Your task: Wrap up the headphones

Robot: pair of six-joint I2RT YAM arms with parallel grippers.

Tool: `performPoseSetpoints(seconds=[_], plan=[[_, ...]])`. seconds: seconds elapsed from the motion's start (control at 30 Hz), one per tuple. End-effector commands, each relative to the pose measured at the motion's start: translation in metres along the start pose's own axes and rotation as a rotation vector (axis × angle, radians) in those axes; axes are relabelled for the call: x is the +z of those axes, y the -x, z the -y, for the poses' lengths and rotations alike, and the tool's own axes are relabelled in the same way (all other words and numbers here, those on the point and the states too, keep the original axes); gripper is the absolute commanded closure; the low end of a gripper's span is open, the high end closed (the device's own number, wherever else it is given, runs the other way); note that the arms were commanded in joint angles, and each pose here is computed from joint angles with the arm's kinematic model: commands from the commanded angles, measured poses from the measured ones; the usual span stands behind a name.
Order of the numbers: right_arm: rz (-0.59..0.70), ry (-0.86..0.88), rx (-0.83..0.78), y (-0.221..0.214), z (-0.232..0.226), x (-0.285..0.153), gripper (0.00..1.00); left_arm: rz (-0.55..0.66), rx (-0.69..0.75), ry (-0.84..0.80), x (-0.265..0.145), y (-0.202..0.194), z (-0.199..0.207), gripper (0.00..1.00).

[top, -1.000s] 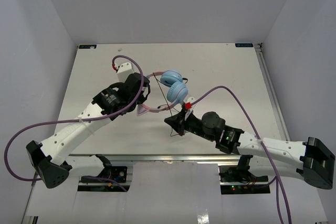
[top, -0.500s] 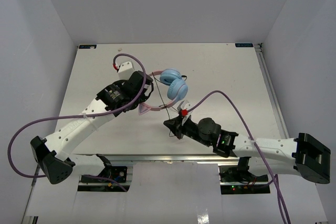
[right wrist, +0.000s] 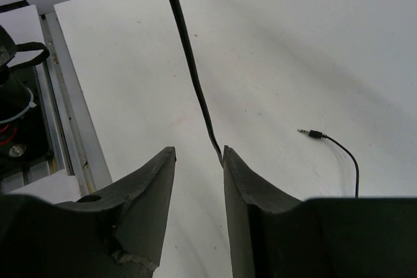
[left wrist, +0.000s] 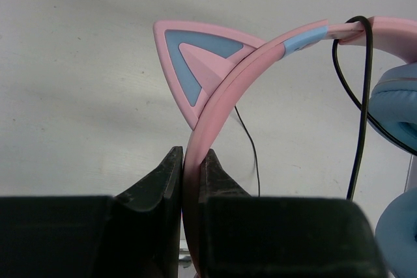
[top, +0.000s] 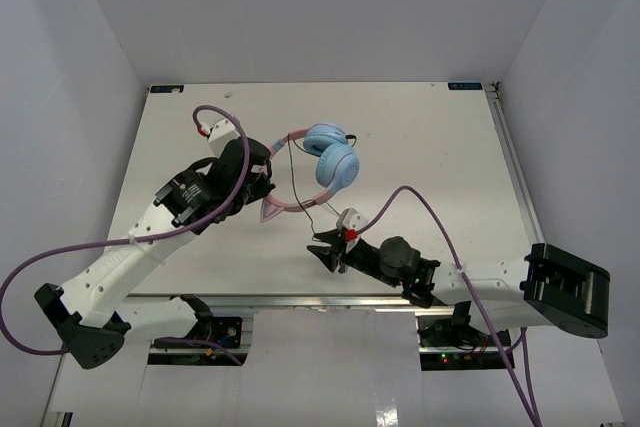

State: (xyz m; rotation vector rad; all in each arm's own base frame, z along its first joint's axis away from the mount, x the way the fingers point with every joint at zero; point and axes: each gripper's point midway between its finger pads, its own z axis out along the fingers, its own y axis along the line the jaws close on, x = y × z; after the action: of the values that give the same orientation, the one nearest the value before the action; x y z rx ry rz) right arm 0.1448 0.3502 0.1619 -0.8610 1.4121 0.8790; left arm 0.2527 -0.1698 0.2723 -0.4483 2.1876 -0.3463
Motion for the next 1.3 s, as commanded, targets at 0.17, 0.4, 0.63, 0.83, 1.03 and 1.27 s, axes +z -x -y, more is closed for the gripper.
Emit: performPoseSetpoints(seconds=[0.17, 0.4, 0.63, 0.83, 1.03, 1.27], plan=[[0.167, 0.010, -0.147, 0.021, 0.001, 0.009, 0.51, 0.036, -0.124, -0.163, -0.034, 0.027, 0.026, 1.00], [0.140, -0.035, -0.211, 0.009, 0.014, 0.018, 0.50, 0.017, -0.131, -0.207, -0.045, 0.027, 0.028, 1.00], [0.082, -0.059, -0.212, -0.015, 0.030, 0.026, 0.52, 0.001, -0.138, -0.264, -0.056, 0.028, 0.035, 1.00], [0.071, -0.034, -0.196, -0.029, 0.029, 0.031, 0.57, -0.026, -0.148, -0.328, -0.065, 0.027, 0.046, 1.00], [0.065, -0.026, -0.161, -0.043, 0.028, 0.034, 0.63, -0.020, -0.161, -0.360, -0.075, 0.032, 0.048, 1.00], [0.065, -0.027, -0.108, -0.057, 0.033, 0.036, 0.72, -0.005, -0.168, -0.363, -0.082, 0.037, 0.044, 1.00]])
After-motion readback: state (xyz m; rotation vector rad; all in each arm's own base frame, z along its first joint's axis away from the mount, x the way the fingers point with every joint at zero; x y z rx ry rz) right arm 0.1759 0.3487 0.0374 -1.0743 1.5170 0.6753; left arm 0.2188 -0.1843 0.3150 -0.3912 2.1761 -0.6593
